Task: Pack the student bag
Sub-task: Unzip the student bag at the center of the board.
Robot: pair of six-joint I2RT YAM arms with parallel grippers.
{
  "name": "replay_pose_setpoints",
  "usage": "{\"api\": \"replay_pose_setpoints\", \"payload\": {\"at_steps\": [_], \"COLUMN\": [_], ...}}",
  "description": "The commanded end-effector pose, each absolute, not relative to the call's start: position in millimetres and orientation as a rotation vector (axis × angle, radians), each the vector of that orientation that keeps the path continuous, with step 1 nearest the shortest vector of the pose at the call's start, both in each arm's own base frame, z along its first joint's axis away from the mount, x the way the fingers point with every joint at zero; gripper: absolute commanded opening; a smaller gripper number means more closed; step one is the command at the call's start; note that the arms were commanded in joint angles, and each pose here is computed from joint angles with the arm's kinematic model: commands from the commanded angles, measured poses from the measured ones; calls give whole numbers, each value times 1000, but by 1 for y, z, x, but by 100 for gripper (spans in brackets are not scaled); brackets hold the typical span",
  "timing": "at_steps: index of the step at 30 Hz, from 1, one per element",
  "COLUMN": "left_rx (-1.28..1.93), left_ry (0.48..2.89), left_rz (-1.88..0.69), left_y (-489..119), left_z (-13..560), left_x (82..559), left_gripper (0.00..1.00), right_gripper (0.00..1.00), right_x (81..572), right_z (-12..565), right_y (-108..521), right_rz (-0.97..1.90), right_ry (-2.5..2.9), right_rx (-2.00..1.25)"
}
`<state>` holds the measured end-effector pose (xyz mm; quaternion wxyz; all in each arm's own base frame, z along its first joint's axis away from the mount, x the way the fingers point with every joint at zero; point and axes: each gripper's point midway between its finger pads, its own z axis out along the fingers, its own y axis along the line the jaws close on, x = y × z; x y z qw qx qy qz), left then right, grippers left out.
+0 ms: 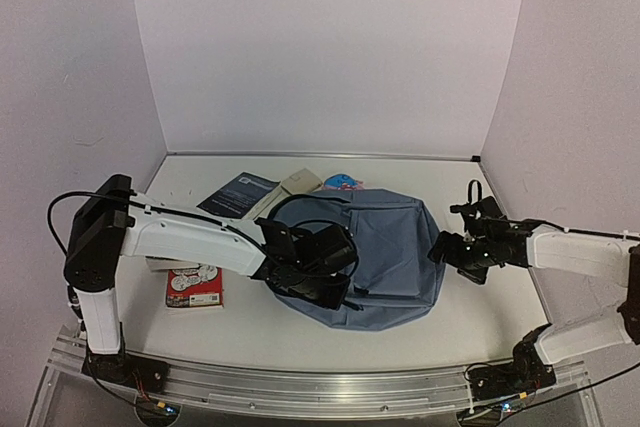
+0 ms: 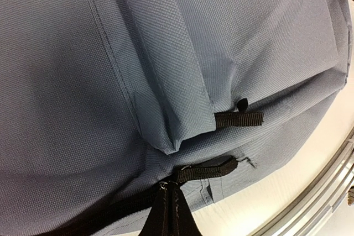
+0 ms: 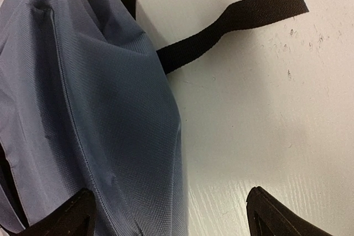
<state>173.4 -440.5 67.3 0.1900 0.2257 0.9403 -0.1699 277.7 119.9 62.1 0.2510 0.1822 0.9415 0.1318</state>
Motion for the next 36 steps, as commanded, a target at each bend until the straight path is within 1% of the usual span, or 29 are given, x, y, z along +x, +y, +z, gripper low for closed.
{"api": "replay_pose_setpoints", "payload": {"at_steps": [1,7,11,16,20,23,25,32,36], "left_rx": [575,517,503,482,445,407,383,335,329], "left_ry": [2612,2623,2626,2638,2666,2686,2694,2702,2700], "left_rz": [-702,-775,-874,-935,-926,-916,-913,-904,-912], "left_y": [-456,-450,-453,-455,-450,-445,-442,-433,-433], "left_z": [99,103,107,109,104,100,98,98,98], "left_x": [171,172,171,172,173,174,175,176,177], "left_gripper": [0,0,0,0,0,0,0,0,0], "right_gripper": [95,90,82,71,64,58,53,42,40], "right_x": [294,287,274,248,230,220,214,198,195], "right_z": [118,200,213,189,165,145,128,87,76], "right_y": [126,163,191,248,288,311,324,357,365], "right_rz": [400,642,751,712,718,655,589,439,404], "right_ry": [2431,2255,2239,2291,2310,2326,2341,2357,2361], "right_rx": [351,-15,-187,-346,-452,-548,-609,-787,-826]}}
